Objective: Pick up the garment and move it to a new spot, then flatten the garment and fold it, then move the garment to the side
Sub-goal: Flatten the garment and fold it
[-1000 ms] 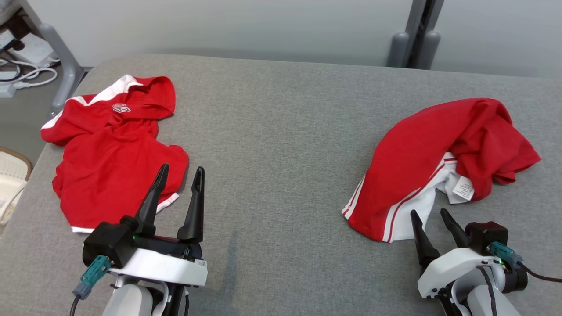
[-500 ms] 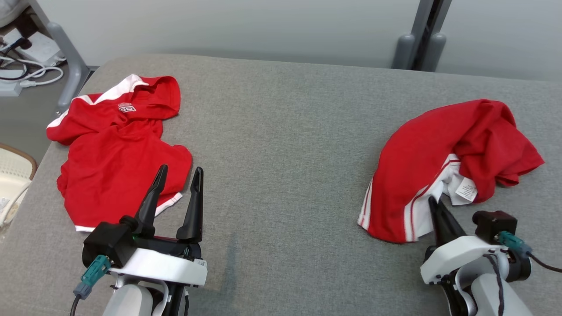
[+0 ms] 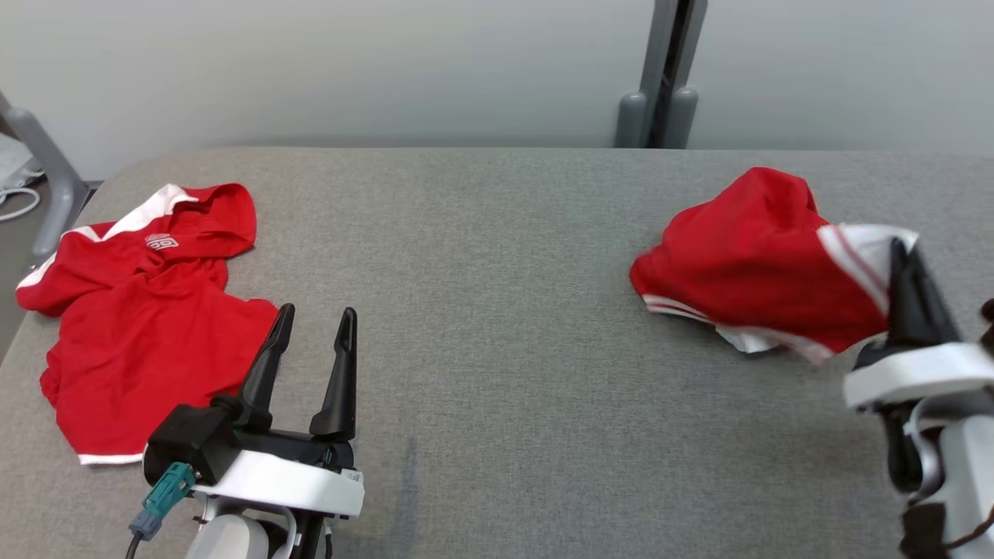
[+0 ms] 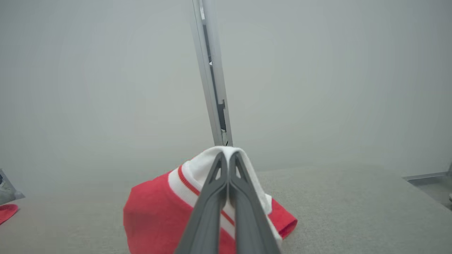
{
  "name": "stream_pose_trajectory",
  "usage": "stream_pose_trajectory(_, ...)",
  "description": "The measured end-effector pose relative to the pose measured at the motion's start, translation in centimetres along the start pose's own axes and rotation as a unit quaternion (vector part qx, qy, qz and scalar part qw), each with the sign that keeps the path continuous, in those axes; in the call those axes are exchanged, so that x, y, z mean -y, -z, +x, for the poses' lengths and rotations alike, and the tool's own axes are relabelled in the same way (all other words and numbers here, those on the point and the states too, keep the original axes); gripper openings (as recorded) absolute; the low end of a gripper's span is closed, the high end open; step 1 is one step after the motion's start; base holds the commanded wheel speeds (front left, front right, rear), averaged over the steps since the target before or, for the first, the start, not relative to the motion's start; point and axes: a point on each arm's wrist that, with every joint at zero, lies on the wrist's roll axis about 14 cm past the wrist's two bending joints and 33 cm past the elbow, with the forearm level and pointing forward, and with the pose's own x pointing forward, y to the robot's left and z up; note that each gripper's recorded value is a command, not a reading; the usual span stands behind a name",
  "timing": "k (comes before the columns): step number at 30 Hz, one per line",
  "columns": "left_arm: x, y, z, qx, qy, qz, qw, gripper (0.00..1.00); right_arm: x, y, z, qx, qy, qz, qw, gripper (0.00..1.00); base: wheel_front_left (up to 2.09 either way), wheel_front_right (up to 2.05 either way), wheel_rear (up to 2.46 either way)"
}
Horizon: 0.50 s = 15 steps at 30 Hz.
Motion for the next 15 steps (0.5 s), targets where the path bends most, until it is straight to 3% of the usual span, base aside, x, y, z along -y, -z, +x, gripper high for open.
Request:
stream_pose_trajectory(8,1.0,-0.3,-0.1,0.005,0.014,-0.007,1.000,1.00,2.9,-12.1,3.7,0.132,0.012,-0.082,0.988,0.00,0.00,0.00,0.00)
stream_pose_trajectory(15,0.3,-0.6,-1.2,0.008,-0.004,-0.015,1.000,1.00,-0.4,-22.0,5.7,0.235,-0.021,-0.129,0.963,0.00,0.00,0.00,0.00)
